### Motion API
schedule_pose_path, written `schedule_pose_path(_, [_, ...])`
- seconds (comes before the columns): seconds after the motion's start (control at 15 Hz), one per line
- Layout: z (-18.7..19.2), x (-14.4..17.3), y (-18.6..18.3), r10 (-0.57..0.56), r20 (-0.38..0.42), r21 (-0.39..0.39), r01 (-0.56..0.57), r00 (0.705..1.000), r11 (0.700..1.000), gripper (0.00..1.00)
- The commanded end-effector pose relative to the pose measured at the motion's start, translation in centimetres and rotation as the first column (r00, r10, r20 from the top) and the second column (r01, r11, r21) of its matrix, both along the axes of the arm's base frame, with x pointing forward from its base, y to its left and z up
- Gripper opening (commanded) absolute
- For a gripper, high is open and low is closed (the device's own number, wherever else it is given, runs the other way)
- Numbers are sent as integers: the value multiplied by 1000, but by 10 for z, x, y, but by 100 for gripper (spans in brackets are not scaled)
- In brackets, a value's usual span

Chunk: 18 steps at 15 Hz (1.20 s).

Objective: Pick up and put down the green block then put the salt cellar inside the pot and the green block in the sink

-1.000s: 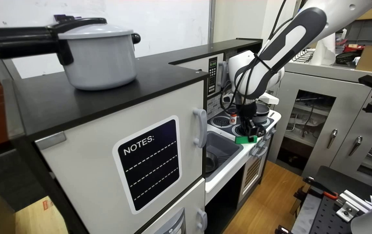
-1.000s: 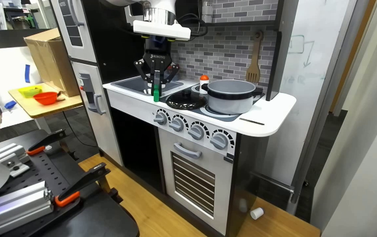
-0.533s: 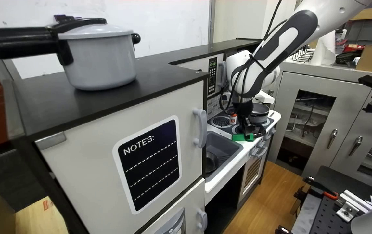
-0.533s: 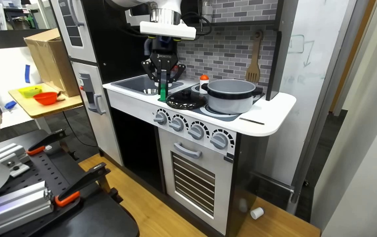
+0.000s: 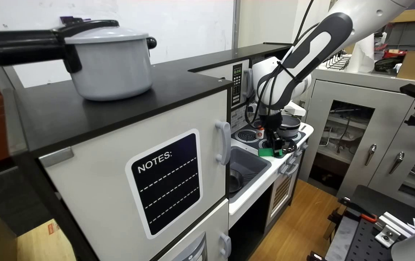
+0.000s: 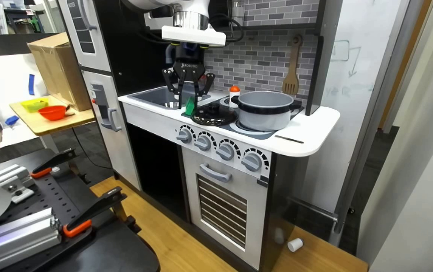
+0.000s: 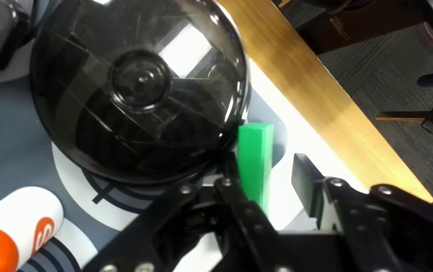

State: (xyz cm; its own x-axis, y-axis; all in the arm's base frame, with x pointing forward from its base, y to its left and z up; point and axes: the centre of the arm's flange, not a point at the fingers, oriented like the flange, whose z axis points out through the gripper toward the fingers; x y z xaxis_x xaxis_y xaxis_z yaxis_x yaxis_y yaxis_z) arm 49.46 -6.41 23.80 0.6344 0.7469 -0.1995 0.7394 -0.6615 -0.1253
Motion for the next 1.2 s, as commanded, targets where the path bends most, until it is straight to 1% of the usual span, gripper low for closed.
schedule_pose_path(0.0, [0,0,0,0,0,0,0,1000,1000,43])
schedule_pose_path(0.6, [0,0,0,0,0,0,0,1000,1000,43])
schedule_pose_path(0.67, [0,0,0,0,0,0,0,1000,1000,68])
schedule_pose_path(0.73, [3,0,-1,-3,2,-2,3,1000,1000,70])
schedule_pose_path(0.8, [5,-1,-1,-5,11,-8,5,1000,1000,75])
schedule_pose_path(1.0, [16,-3,1,-3,38,-29,4,999,1000,96])
schedule_pose_path(1.13, [25,-10,9,6,40,-40,-4,999,999,100])
